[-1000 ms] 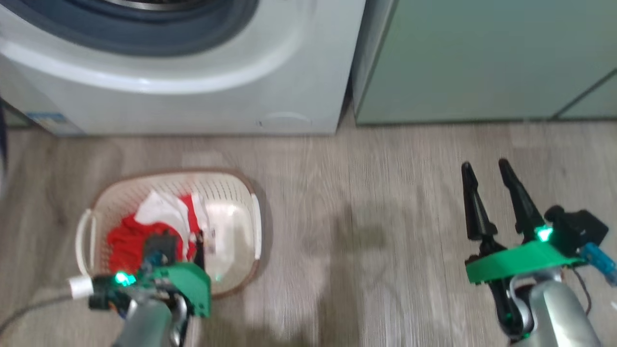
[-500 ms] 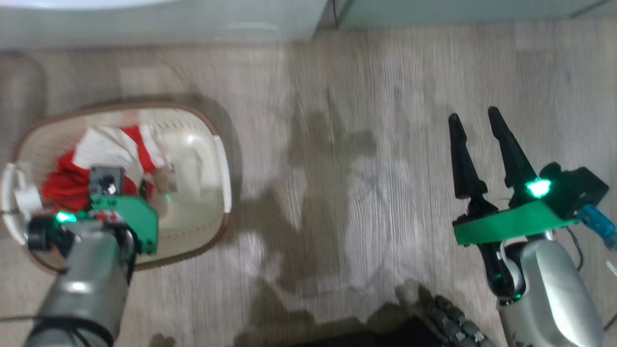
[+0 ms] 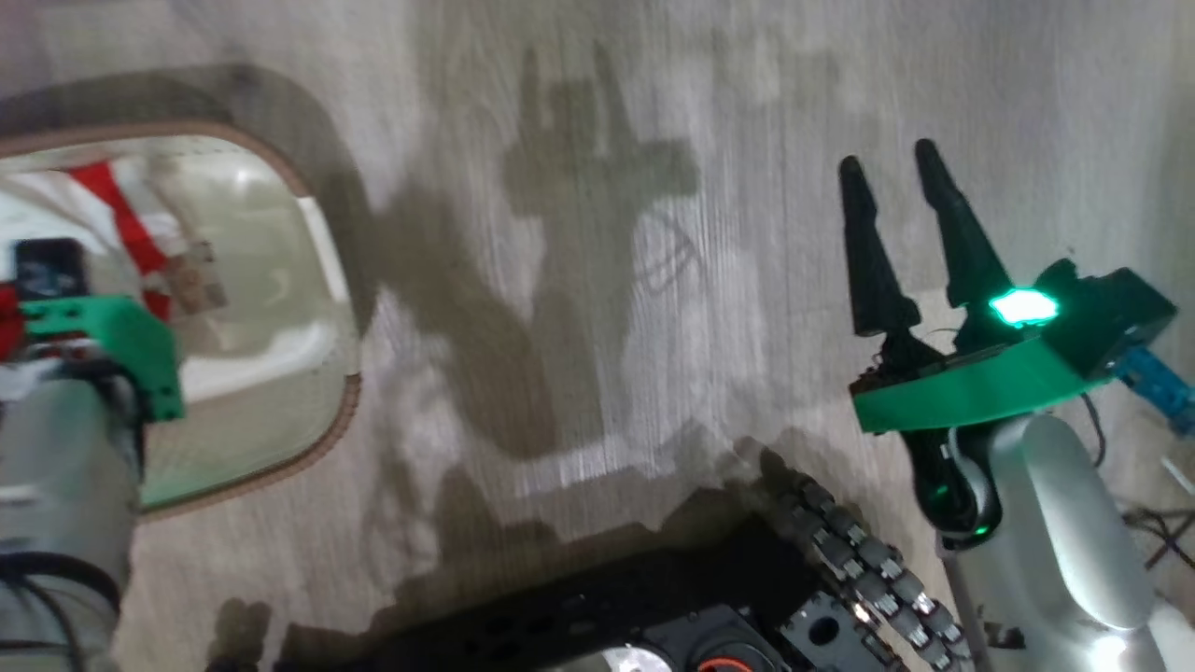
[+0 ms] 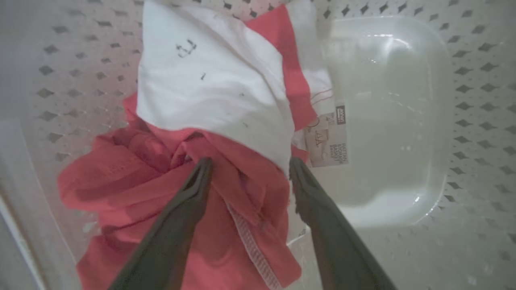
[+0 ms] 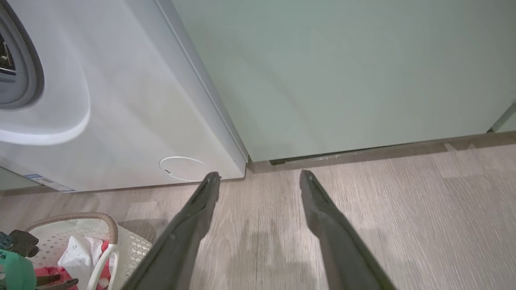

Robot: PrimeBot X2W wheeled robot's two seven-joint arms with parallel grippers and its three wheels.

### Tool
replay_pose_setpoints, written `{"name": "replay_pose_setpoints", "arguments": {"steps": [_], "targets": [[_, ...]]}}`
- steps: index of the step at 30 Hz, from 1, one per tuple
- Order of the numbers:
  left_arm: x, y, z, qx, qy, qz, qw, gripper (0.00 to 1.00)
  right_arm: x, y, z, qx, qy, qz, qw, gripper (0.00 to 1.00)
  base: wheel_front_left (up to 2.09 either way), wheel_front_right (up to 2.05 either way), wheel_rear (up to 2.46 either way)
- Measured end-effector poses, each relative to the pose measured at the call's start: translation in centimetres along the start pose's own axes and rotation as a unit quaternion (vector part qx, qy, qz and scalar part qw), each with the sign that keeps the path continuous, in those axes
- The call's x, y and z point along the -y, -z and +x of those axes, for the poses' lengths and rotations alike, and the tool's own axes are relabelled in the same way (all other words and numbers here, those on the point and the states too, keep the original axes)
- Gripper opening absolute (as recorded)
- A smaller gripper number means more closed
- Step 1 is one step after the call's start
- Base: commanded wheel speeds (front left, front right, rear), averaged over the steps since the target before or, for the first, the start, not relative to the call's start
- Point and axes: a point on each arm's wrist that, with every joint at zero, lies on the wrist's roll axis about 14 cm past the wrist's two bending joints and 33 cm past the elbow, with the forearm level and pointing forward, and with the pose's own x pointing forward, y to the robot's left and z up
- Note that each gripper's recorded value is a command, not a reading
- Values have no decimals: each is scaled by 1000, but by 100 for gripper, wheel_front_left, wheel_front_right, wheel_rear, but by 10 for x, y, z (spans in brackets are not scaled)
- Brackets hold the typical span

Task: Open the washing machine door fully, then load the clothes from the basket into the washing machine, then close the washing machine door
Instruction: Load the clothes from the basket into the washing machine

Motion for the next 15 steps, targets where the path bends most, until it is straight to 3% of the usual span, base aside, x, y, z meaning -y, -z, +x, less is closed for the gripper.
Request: {"name": "replay_pose_setpoints", "arguments": {"steps": [13,14,15], "targets": [[4,29,38,-69,-13,-34,997,100,16,18,2,-24,20,4,999,100,0,0,0],[5,29,39,-70,-12,-35,997,76,17,18,2,-25,22,5,999,100,0,0,0],[6,29,40,-71,-11,-37,997,34,18,19,2,-26,23,5,999,100,0,0,0]]}}
